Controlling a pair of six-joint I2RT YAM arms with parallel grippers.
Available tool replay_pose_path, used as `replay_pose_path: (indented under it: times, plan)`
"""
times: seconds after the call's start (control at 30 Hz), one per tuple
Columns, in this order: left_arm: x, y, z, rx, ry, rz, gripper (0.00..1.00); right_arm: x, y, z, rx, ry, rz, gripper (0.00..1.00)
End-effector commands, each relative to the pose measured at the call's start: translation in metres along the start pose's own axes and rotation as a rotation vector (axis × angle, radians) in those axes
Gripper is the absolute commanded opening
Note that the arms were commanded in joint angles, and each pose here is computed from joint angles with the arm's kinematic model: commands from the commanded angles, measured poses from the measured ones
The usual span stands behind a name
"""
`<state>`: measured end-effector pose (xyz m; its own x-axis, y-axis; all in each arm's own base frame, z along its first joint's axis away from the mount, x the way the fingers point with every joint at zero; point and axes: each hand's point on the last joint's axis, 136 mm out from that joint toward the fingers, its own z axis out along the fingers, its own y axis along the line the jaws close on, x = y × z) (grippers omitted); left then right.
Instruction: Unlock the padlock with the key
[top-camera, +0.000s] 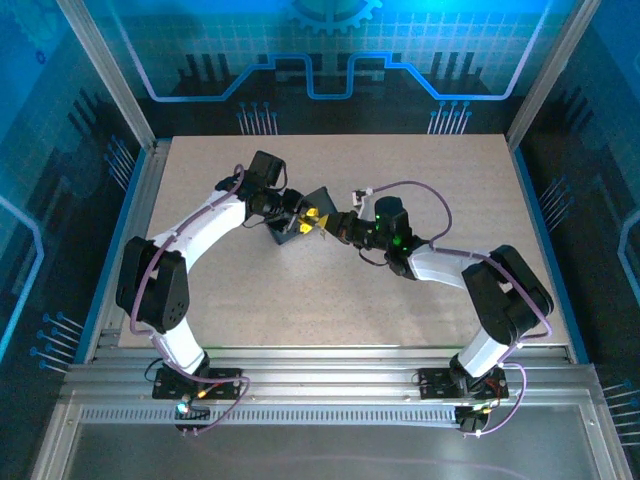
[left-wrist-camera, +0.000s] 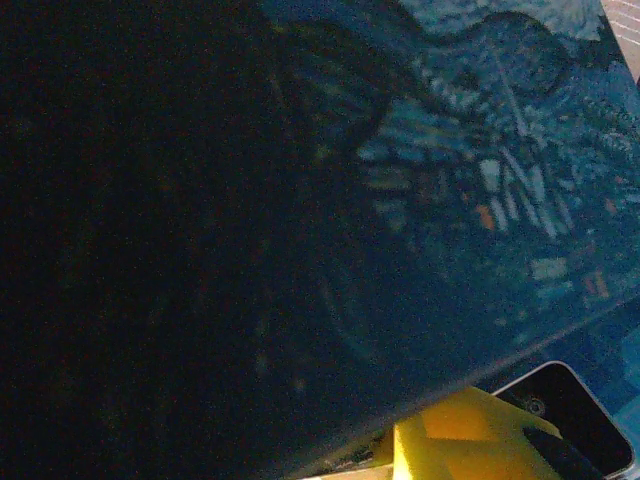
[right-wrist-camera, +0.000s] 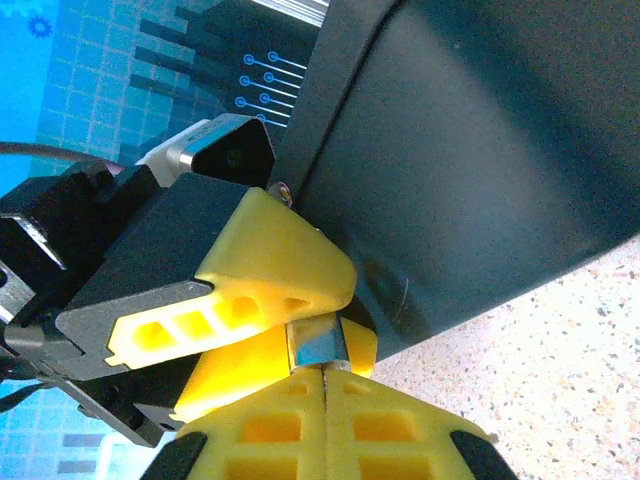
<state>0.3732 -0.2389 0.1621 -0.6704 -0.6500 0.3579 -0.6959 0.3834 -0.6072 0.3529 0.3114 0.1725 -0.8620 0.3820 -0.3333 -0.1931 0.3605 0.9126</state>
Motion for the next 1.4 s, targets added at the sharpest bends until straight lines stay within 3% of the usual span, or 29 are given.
replay_pose_path:
  times: [0.0, 0.2, 0.4, 0.5, 0.6, 0.73, 0.87, 1.13, 1.37]
  plan:
    - [0.044, -0.021, -0.01, 0.065, 0.159, 0.058, 0.0, -0.013, 0.018, 0.007, -0.032, -0.05, 0.031, 0.02]
    - [0.037, -0.012, -0.014, 0.051, 0.141, 0.036, 0.0, -0.017, -0.007, -0.01, 0.043, -0.044, 0.064, 0.27]
    - [0.035, -0.011, -0.016, 0.05, 0.137, 0.035, 0.0, -0.024, -0.014, -0.03, 0.114, -0.043, 0.005, 0.37]
    - [0.035, -0.01, -0.016, 0.045, 0.14, 0.037, 0.0, -0.031, -0.013, -0.046, 0.145, -0.047, -0.105, 0.4]
    - [0.036, -0.01, -0.017, 0.035, 0.151, 0.047, 0.0, -0.032, -0.004, -0.061, 0.18, -0.01, -0.384, 0.37]
    - [0.041, -0.007, -0.017, 0.007, 0.182, 0.053, 0.0, -0.014, -0.007, -0.068, 0.259, 0.124, -0.934, 0.34]
    - [0.043, -0.003, -0.02, -0.041, 0.19, 0.047, 0.0, -0.005, -0.013, -0.069, 0.24, 0.105, -1.328, 0.34]
    - [0.043, 0.001, -0.024, -0.075, 0.189, 0.036, 0.0, 0.018, 0.027, -0.058, 0.137, 0.013, -1.723, 0.31]
    - [0.043, 0.001, -0.025, -0.08, 0.191, 0.037, 0.0, 0.027, 0.046, -0.048, 0.169, -0.063, -1.845, 0.32]
